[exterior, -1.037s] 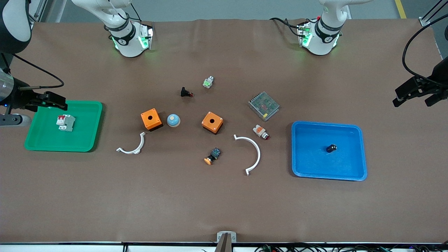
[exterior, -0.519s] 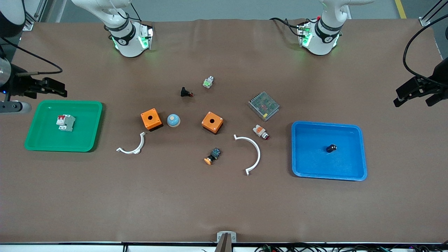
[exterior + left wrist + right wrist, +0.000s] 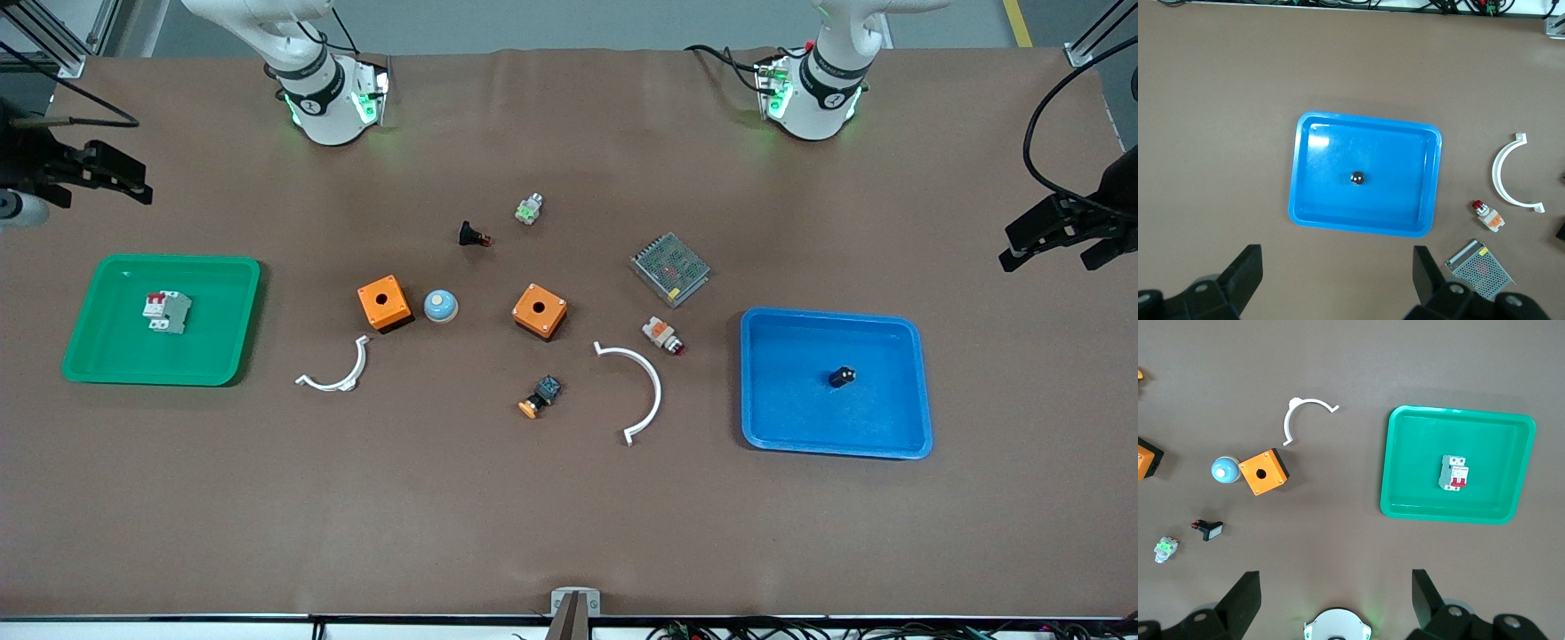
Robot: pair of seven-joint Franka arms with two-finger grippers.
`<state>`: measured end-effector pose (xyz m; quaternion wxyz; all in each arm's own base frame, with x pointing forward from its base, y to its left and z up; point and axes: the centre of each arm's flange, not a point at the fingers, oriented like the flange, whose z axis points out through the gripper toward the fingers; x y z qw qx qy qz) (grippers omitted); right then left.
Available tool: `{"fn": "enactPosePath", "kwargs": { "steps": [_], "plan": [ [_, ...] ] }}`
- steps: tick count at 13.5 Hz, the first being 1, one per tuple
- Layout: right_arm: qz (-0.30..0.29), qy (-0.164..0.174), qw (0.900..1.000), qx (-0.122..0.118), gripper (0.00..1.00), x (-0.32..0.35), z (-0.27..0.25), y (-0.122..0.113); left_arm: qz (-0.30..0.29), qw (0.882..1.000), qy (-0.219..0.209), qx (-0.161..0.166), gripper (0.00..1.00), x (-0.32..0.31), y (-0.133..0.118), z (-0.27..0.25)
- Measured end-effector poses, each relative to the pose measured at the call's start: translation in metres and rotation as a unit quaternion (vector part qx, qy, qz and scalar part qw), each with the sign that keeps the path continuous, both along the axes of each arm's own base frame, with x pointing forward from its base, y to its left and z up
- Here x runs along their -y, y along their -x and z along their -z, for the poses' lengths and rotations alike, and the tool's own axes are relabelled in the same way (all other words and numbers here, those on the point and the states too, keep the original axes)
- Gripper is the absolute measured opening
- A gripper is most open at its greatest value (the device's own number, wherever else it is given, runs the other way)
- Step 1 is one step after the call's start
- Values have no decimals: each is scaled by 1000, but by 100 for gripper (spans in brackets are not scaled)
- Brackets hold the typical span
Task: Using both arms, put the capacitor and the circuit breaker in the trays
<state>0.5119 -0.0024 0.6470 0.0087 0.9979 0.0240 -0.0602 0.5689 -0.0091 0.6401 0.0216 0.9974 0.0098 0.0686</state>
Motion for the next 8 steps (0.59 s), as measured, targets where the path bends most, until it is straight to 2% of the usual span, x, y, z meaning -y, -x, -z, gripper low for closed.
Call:
{"fn": "enactPosePath", "kwargs": {
  "steps": [4, 8],
  "plan": [
    [13, -24, 999, 16, 100, 11, -13, 15, -2, 1000, 4, -2, 100, 28, 1, 0],
    [9, -28, 999, 35, 100, 15, -13, 12, -1, 1000, 4, 3, 100, 32, 1, -4]
  ]
}}
